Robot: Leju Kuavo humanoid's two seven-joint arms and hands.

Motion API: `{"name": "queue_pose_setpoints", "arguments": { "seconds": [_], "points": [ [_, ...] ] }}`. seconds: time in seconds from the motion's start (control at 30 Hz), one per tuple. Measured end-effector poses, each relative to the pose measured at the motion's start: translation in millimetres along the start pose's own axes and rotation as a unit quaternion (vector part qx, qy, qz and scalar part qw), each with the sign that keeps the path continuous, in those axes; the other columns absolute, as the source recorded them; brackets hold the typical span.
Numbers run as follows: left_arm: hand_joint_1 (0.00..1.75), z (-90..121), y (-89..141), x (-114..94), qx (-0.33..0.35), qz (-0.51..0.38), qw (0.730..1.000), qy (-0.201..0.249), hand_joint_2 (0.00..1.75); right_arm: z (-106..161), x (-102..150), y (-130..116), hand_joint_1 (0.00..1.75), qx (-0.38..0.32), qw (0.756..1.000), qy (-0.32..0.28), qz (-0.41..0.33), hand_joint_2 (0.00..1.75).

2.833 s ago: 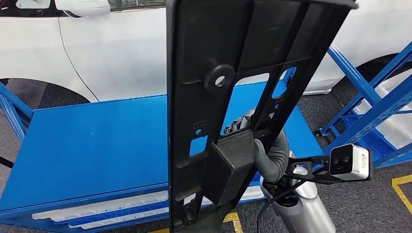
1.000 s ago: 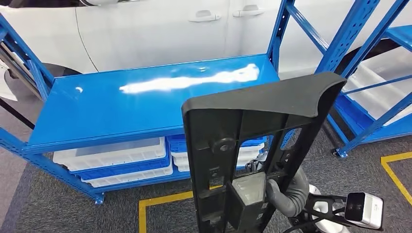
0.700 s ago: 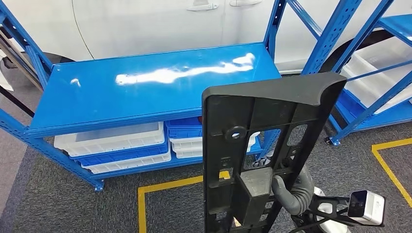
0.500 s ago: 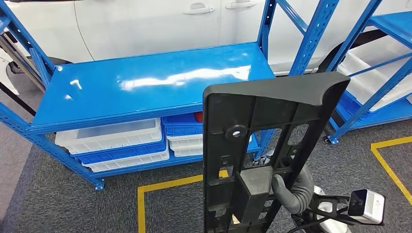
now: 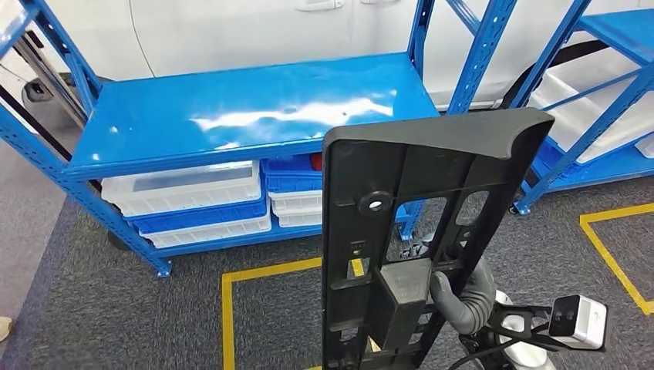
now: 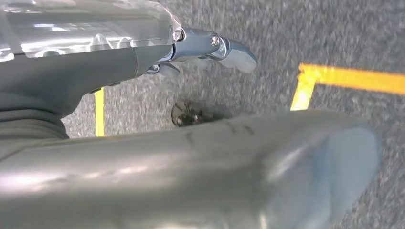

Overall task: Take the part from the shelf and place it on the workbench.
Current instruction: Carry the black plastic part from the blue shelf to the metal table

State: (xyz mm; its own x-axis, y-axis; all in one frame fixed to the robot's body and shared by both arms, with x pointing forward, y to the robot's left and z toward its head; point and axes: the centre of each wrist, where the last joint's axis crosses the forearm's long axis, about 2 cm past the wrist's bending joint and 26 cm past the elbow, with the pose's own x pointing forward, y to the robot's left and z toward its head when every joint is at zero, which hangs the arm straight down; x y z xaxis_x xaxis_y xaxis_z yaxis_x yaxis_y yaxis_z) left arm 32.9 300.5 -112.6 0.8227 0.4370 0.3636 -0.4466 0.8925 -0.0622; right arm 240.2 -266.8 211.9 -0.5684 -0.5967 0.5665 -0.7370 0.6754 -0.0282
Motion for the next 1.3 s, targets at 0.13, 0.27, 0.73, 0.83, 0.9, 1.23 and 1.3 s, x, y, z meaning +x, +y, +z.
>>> {"name": "queue_pose_setpoints", "arguments": {
  "seconds": [0.13,0.27,0.73,0.83,0.9,1.23,1.3],
  "points": [
    [0.00,0,0,-1,0.000,0.000,1.000,0.002,0.00,0,-2,0,1.75,-0.003,1.000,0.000,0.000,1.75],
    [0.00,1,0,-2,0.001,0.000,1.000,0.004,0.00,1,-5,0,1.75,-0.006,1.000,0.004,0.000,1.75],
    [0.00,1,0,-4,-0.003,-0.004,1.000,0.008,0.00,-4,-9,1,1.75,-0.013,1.000,0.000,0.003,1.75],
    [0.00,1,0,-3,-0.005,-0.005,1.000,0.006,0.00,-4,-9,1,1.75,-0.015,1.000,0.001,0.006,1.75],
    [0.00,1,0,-2,-0.005,-0.005,1.000,0.005,0.00,-4,-9,1,1.75,-0.014,1.000,0.002,0.008,1.75],
    [0.00,1,-2,-2,0.004,0.008,1.000,0.009,0.00,0,-13,6,1.75,-0.014,1.000,0.010,0.010,1.75],
    [0.00,1,-3,-3,0.006,0.011,1.000,0.010,0.00,1,-14,6,1.75,-0.013,1.000,0.012,0.010,1.75]
  ]
}}
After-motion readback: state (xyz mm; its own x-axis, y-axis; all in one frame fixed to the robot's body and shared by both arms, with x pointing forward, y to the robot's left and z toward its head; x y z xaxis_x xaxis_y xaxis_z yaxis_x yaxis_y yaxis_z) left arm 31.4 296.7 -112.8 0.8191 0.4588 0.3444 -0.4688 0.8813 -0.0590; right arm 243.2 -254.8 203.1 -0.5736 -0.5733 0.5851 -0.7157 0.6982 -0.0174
